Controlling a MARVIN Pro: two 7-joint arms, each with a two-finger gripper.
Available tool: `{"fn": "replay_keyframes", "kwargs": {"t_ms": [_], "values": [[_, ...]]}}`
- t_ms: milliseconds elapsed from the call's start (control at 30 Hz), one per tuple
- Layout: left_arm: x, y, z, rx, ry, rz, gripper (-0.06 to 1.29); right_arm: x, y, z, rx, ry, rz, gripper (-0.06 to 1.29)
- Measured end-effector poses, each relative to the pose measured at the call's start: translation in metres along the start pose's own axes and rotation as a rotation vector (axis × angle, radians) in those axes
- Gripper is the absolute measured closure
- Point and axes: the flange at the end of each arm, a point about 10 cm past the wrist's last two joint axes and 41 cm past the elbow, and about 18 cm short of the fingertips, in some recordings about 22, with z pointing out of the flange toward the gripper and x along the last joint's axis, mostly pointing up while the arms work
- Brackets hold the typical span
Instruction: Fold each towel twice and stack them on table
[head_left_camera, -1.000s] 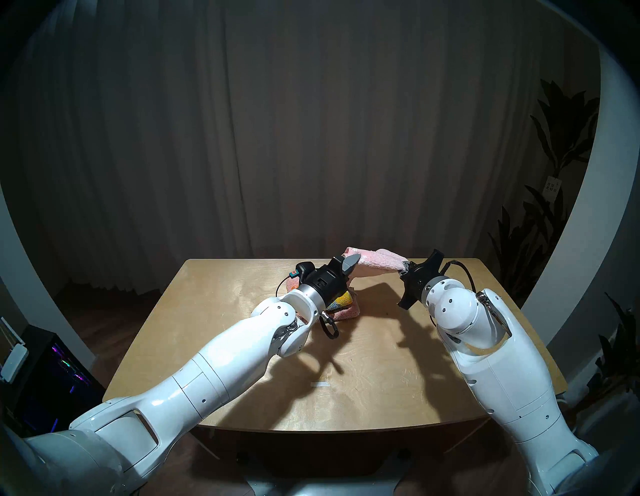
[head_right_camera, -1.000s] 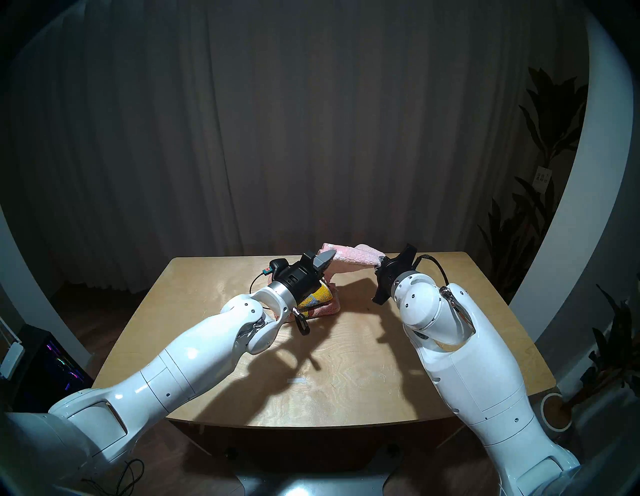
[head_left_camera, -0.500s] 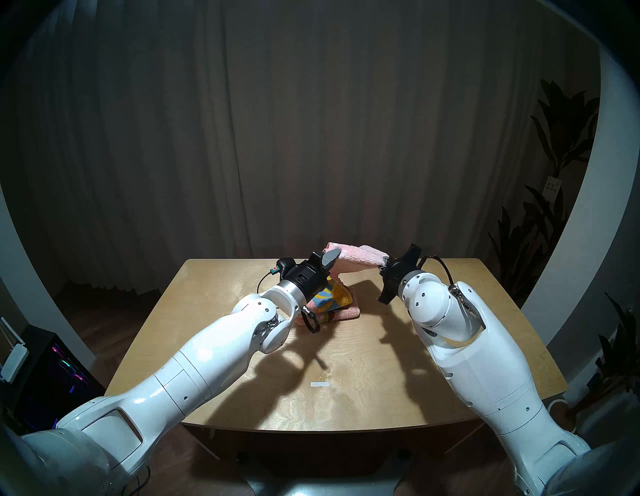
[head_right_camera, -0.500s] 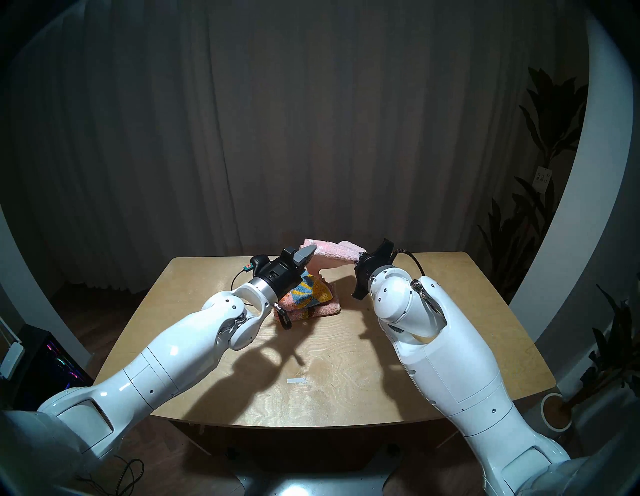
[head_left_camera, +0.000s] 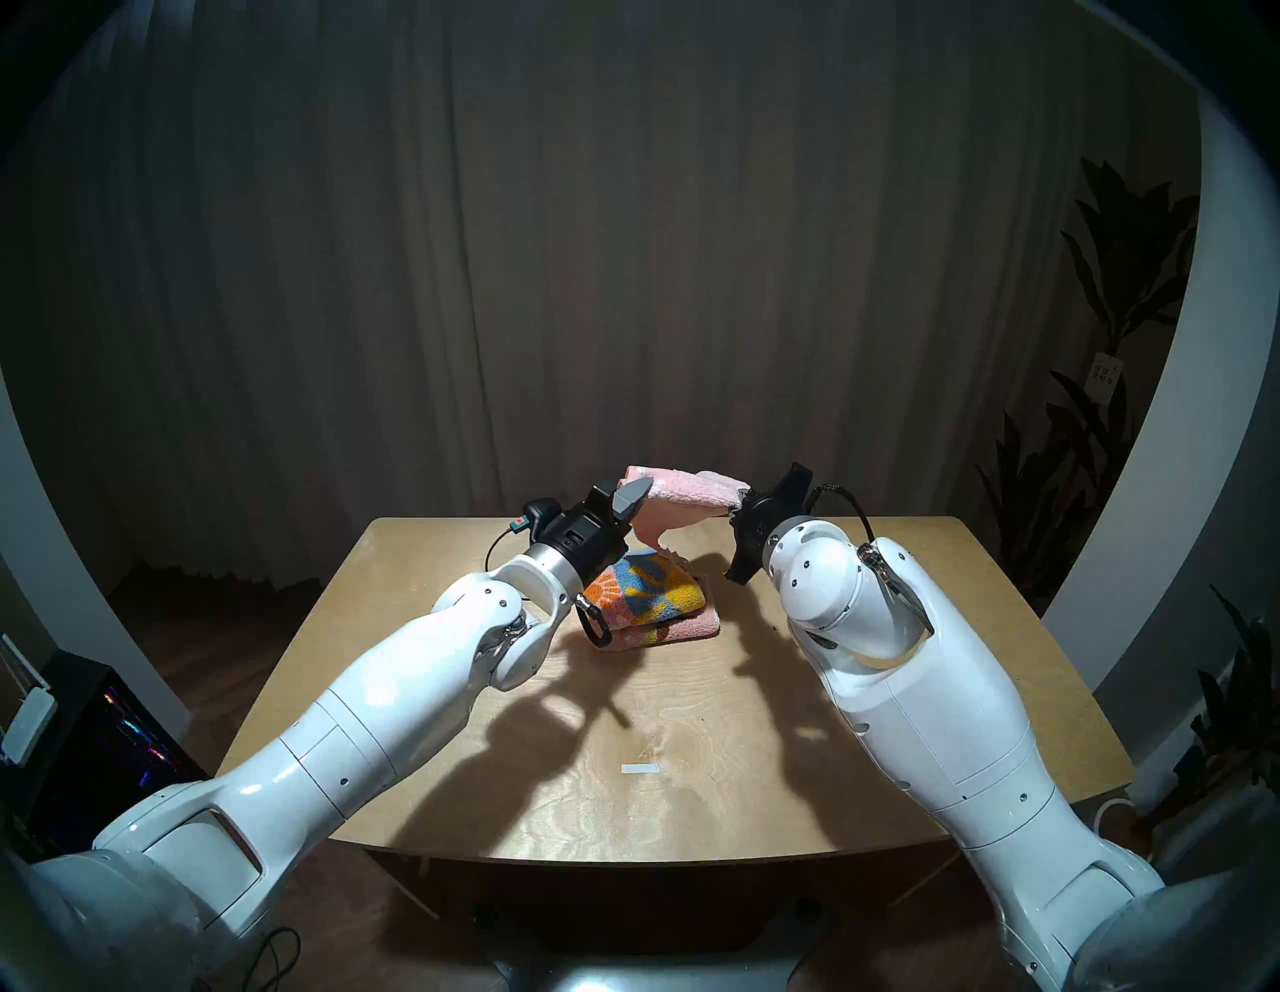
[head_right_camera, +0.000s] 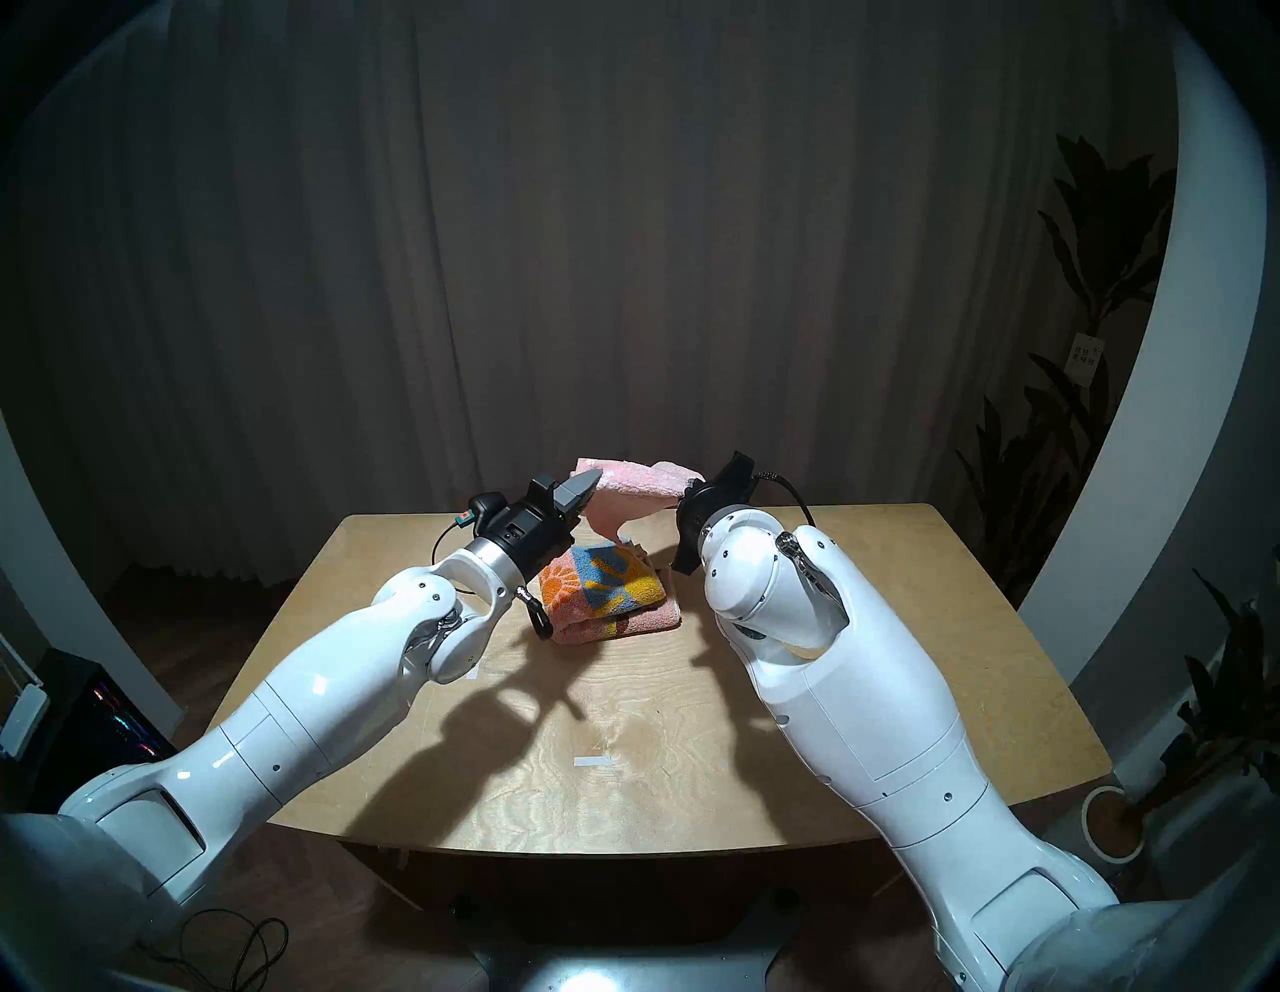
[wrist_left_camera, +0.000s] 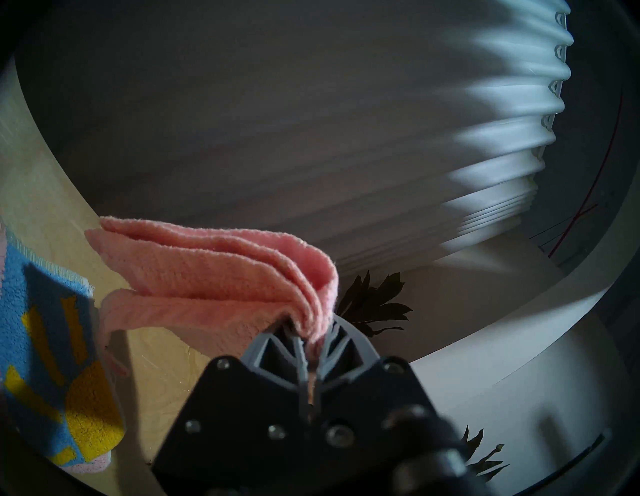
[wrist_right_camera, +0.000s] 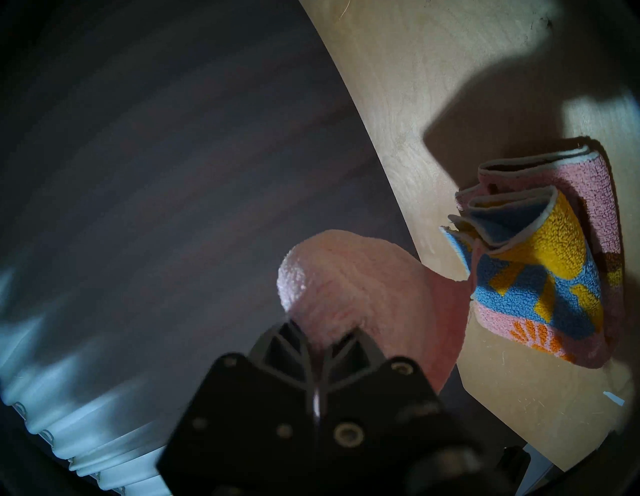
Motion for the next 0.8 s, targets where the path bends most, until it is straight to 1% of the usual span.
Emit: {"fn": "replay_keyframes", "kwargs": {"t_ms": [400,800], "values": [[0.015,-0.005,-0.007,-0.003,-0.010,0.008,1.26,-0.015,0.005,0.006,0.003,0.010,-0.002,1.26],[0.038,-0.024,-0.013,0.024,-0.007,0.028,1.26,-0.029,0.028,0.024,-0.032,0.031,0.001,1.26]]}}
